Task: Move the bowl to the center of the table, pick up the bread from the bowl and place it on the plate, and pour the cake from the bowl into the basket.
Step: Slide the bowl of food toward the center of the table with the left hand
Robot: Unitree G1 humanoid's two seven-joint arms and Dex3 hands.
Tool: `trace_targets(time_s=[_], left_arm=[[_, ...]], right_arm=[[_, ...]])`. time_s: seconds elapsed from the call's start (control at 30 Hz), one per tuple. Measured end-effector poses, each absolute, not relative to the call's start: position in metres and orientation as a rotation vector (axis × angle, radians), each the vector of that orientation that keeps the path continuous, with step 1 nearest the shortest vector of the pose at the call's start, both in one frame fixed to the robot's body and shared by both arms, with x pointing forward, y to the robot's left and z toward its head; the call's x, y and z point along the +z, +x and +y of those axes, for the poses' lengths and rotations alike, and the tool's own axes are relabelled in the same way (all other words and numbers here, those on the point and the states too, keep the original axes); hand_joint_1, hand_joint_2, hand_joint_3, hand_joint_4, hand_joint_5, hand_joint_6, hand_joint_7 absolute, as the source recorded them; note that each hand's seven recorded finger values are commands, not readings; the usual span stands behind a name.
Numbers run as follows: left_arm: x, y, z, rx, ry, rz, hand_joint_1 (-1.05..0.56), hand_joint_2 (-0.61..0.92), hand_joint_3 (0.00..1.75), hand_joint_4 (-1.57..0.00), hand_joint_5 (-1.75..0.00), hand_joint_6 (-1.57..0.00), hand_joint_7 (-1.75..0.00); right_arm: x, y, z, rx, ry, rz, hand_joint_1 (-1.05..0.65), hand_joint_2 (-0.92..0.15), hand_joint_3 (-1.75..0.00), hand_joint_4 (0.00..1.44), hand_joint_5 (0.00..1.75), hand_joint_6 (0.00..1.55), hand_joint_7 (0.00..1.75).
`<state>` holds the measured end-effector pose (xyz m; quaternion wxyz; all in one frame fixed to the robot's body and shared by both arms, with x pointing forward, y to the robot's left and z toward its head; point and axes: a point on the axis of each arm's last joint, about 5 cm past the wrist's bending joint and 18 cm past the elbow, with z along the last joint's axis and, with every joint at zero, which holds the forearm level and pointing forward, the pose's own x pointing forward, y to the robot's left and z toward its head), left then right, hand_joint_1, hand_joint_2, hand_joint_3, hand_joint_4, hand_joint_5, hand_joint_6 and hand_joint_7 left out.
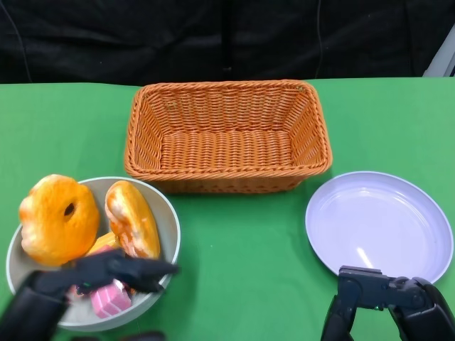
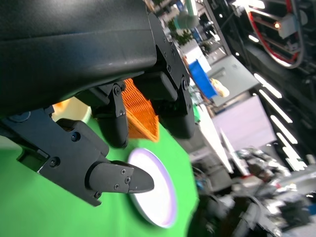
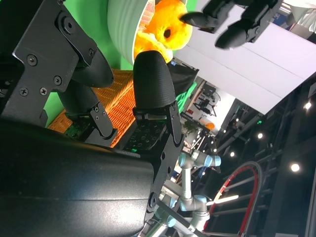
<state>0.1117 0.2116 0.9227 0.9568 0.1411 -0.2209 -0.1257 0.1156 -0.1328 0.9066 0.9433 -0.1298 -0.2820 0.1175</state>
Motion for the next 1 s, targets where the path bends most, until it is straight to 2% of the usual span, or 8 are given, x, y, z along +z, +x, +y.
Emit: trace_targets(time_s=[0.4, 0.43, 0.5, 0.53, 0.6, 0.7, 0.87, 1.0], left_arm=[[0.926, 0.113, 0.217, -0.230, 0.332, -0.458, -0.40, 0.92, 0.14, -0.46, -0.68, -0.58, -0.16], [0.926, 0.113, 0.221, -0.216, 0.357, -0.459, -0.53, 0.92, 0.20, -0.26, -0.58, -0.45, -0.10], [0.927, 0.116, 0.244, -0.091, 0.456, -0.435, -0.63, 0.92, 0.24, -0.13, -0.52, -0.37, -0.06], [0.930, 0.117, 0.259, 0.001, 0.506, -0.426, -0.64, 0.92, 0.26, -0.08, -0.50, -0.33, -0.03], [0.936, 0.118, 0.276, 0.111, 0.554, -0.436, -0.63, 0.92, 0.28, -0.04, -0.48, -0.29, -0.01], [0.934, 0.119, 0.280, 0.145, 0.562, -0.423, -0.61, 0.92, 0.31, 0.00, -0.46, -0.22, 0.00], [0.927, 0.119, 0.286, 0.192, 0.583, -0.374, -0.70, 0.92, 0.37, 0.00, -0.37, -0.16, 0.00], [0.924, 0.119, 0.287, 0.215, 0.587, -0.333, -0.73, 0.92, 0.38, 0.00, -0.35, -0.16, -0.01]], right_arm=[[0.907, 0.116, -0.132, 0.243, -0.263, -0.569, 0.14, -0.07, -1.75, 1.01, 1.69, 0.96, 1.45], [0.907, 0.116, -0.132, 0.244, -0.263, -0.568, 0.15, -0.07, -1.75, 1.01, 1.69, 0.96, 1.45], [0.906, 0.116, -0.132, 0.244, -0.264, -0.567, 0.16, -0.07, -1.75, 1.01, 1.69, 0.96, 1.45], [0.906, 0.116, -0.132, 0.243, -0.265, -0.566, 0.16, -0.06, -1.75, 1.01, 1.69, 0.96, 1.45], [0.906, 0.115, -0.132, 0.242, -0.265, -0.563, 0.16, -0.06, -1.75, 1.01, 1.69, 0.96, 1.45], [0.906, 0.116, -0.132, 0.243, -0.265, -0.564, 0.16, -0.06, -1.75, 1.01, 1.69, 0.96, 1.45], [0.906, 0.115, -0.132, 0.242, -0.265, -0.560, 0.16, -0.06, -1.75, 1.01, 1.68, 0.96, 1.45], [0.906, 0.115, -0.132, 0.241, -0.266, -0.558, 0.17, -0.06, -1.75, 1.01, 1.68, 0.96, 1.44]])
